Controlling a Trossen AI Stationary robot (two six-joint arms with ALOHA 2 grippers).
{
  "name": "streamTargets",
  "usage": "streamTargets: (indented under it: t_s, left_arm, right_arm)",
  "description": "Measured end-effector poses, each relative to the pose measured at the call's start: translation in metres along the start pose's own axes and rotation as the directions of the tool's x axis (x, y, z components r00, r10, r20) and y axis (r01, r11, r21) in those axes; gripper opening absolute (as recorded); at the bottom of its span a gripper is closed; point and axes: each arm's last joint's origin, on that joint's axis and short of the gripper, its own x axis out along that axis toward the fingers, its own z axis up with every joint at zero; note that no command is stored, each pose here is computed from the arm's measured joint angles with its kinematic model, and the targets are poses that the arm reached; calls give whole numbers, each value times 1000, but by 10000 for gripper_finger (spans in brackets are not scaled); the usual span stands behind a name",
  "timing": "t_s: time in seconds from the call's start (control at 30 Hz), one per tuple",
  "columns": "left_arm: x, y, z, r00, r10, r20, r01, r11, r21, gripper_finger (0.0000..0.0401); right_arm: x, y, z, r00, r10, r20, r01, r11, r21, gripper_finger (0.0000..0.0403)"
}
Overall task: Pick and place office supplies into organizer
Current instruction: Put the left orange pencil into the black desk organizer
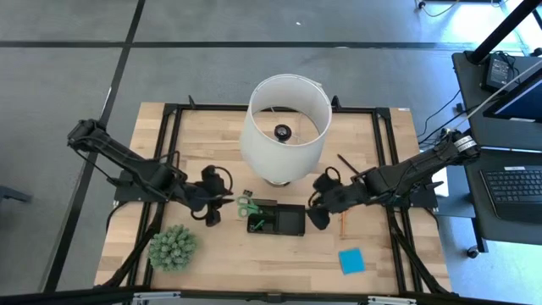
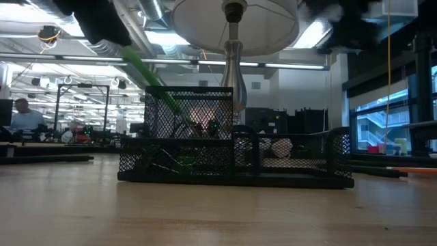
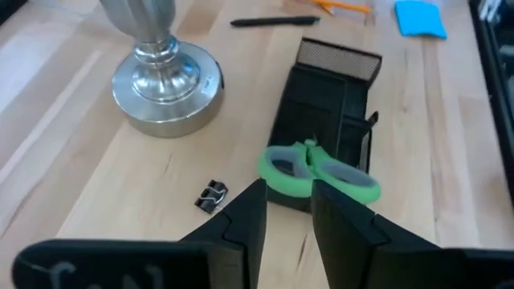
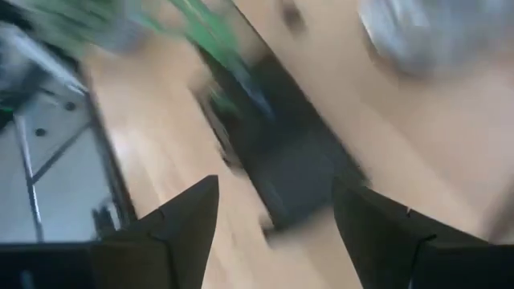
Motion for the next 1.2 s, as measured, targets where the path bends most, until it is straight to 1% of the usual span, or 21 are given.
streamTargets:
  t_s: [0.07,0.1,0.2,0.3,0.4,0.5,0.57,0.7,0.8,0.9,1.0,1.07,1.2]
  left_arm:
    - [0,1,0,1000,17,13,-17,999,-34,93]
    - [0,1,1,999,27,19,-26,999,-46,93]
    - [0,1,2,998,43,36,-41,997,-70,92]
    - [0,1,2,998,53,43,-49,996,-79,92]
    - [0,1,2,998,54,45,-50,995,-81,93]
    - [0,1,3,997,58,54,-54,995,-85,91]
    - [0,1,3,996,65,58,-60,995,-85,90]
    - [0,2,3,995,76,65,-70,994,-86,90]
    - [0,2,3,995,79,66,-73,993,-87,89]
    - [0,2,3,995,79,66,-74,993,-87,88]
    - [0,2,3,995,80,66,-74,993,-87,88]
    - [0,2,3,995,79,67,-73,993,-88,88]
    - [0,2,4,995,76,71,-69,993,-97,88]
  right_arm:
    - [-2,-8,-10,992,-83,-99,94,990,104,243]
    - [-3,-11,-15,982,-121,-143,141,981,136,243]
    - [-9,-19,-32,942,-235,-239,278,946,167,243]
    - [-15,-25,-42,905,-320,-279,385,896,220,243]
    - [-18,-27,-48,885,-358,-297,439,853,282,243]
    - [-15,-32,-56,869,-380,-316,477,813,334,243]
    - [-10,-40,-63,855,-397,-334,503,792,347,242]
    - [6,-61,-77,828,-448,-338,555,744,373,235]
    - [18,-77,-81,820,-464,-336,571,708,415,227]
    - [30,-88,-82,838,-439,-323,544,706,452,221]
    - [40,-95,-82,867,-408,-285,498,732,466,218]
    - [42,-100,-81,868,-419,-267,497,735,462,218]
    - [45,-110,-78,854,-459,-245,519,718,464,217]
